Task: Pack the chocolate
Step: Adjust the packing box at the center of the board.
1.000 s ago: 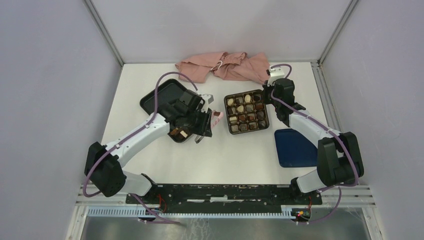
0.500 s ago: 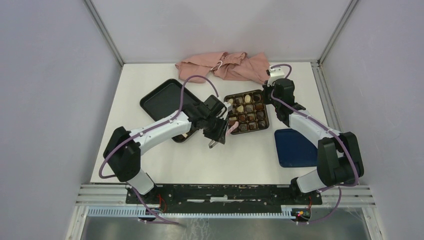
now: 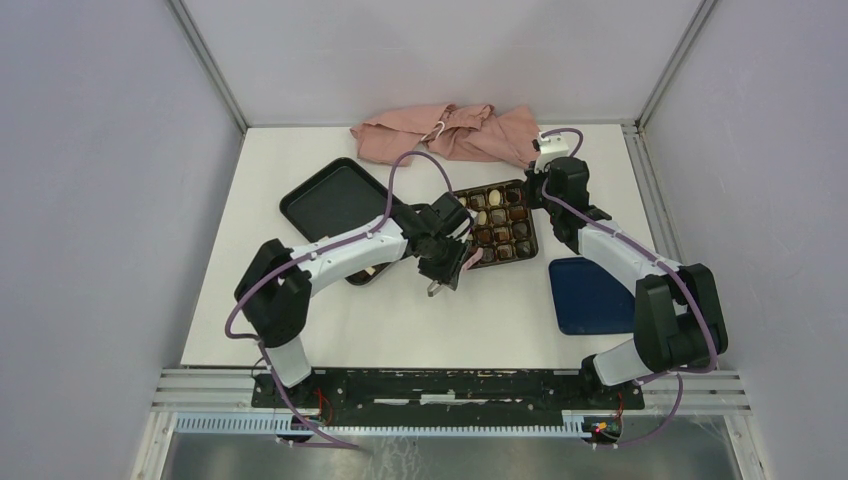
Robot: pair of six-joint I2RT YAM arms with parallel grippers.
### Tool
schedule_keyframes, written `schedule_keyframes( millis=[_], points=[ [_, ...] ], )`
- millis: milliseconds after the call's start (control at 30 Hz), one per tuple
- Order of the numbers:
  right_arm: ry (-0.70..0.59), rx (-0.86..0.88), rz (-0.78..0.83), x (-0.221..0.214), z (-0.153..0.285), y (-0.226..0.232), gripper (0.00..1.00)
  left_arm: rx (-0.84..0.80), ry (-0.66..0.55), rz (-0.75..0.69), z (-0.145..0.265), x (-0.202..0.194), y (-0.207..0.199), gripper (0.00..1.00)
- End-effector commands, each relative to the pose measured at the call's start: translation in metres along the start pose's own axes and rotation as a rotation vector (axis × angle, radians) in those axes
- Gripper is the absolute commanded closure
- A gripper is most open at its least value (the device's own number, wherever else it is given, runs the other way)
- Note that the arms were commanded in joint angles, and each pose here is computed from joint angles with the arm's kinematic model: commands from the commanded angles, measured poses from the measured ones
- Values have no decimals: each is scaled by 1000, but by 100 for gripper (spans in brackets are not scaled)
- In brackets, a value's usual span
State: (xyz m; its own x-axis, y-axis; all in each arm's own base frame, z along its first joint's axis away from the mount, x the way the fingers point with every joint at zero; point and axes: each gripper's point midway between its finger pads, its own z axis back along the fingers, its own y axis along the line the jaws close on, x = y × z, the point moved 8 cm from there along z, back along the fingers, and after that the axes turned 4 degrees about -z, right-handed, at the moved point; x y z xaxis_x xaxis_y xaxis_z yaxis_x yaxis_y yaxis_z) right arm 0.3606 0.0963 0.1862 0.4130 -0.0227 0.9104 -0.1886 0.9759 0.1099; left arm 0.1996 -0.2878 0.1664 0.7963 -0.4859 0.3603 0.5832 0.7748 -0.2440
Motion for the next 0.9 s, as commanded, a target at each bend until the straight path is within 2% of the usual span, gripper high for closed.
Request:
schedule_keyframes(
  millis=[0,200,867],
  points=[
    [-113,33,-17,22,-1,6,100,39,-24,28,7,11,-4,87],
    [-104,31,-18,20,-3,5,100,56,-13,31,10,7,-3,84],
    [-88,53,-17,17,-4,6,100,74,13,14,5,5,-6,56]
  ],
)
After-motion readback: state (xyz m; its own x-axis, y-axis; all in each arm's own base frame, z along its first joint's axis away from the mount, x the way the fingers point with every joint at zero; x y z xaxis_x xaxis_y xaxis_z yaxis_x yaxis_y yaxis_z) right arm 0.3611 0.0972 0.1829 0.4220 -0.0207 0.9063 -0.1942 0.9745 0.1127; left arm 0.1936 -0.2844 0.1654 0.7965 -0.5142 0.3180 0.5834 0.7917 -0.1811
